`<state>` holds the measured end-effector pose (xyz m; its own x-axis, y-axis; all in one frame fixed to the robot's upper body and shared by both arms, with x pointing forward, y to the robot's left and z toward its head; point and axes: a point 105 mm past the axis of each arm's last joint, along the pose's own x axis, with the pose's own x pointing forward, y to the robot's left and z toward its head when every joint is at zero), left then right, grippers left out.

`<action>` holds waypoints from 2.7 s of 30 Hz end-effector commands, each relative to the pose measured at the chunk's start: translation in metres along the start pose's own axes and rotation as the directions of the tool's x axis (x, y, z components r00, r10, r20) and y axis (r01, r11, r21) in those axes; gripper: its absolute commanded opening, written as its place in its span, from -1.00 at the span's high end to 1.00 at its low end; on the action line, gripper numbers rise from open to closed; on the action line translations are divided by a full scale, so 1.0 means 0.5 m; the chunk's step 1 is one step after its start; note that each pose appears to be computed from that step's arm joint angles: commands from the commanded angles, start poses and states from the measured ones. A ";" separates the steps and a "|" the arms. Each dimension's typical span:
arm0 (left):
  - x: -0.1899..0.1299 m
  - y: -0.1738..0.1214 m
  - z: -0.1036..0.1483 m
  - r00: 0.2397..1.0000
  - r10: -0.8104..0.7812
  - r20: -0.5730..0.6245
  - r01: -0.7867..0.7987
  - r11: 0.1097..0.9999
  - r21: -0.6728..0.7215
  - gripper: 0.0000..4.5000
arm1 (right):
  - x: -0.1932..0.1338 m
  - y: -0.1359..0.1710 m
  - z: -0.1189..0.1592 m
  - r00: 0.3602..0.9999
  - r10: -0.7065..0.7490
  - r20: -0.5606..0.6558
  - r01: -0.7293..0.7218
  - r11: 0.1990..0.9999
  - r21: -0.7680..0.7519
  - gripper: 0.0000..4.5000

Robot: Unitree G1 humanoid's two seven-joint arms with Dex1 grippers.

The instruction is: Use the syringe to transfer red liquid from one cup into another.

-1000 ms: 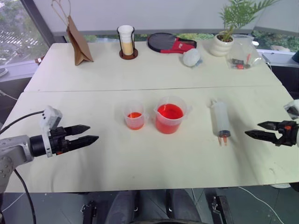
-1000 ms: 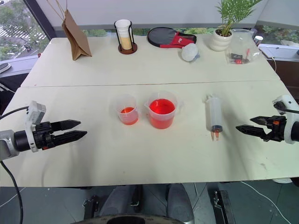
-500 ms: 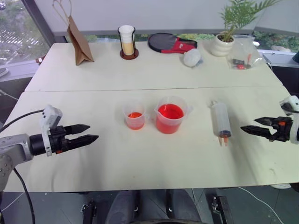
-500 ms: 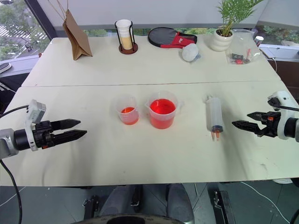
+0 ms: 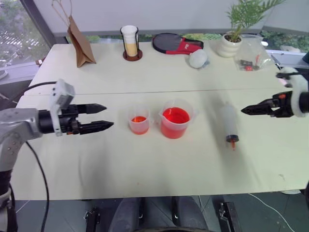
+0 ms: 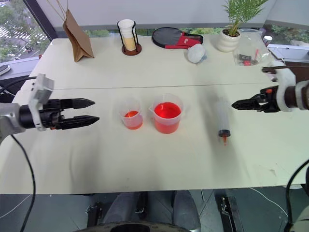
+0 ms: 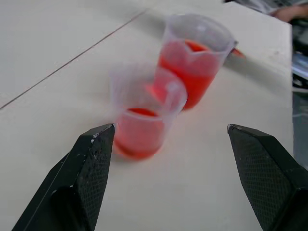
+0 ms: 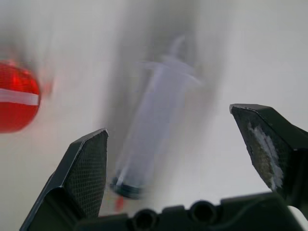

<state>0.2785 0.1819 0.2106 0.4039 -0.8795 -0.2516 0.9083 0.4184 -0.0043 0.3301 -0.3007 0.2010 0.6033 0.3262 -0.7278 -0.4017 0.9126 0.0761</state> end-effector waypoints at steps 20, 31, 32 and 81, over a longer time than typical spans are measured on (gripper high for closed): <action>0.060 -0.040 0.008 0.996 -0.014 0.086 0.007 0.997 0.080 -0.72 | 0.156 0.015 -0.011 0.969 -0.049 -0.242 0.088 0.985 0.151 0.24; 0.024 0.010 0.049 0.988 0.051 0.144 -0.068 0.991 0.111 -0.72 | -0.011 0.142 0.290 0.891 0.273 0.363 -0.253 0.962 -0.102 0.38; 0.023 0.016 0.061 0.986 0.048 0.161 -0.068 0.991 0.118 -0.72 | -0.042 0.170 0.321 0.829 0.343 0.442 -0.294 0.939 -0.178 0.38; 0.280 0.050 0.306 0.879 -0.339 0.335 0.131 0.847 0.515 0.98 | 0.067 0.420 0.135 0.462 0.525 0.714 -0.189 0.845 -0.500 0.38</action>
<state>0.3741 0.0290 0.3063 0.0631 -0.9964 0.0573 0.9004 0.0816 0.4273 0.3263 -0.0926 0.2283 0.6193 0.7695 0.1562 -0.7675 0.6352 -0.0866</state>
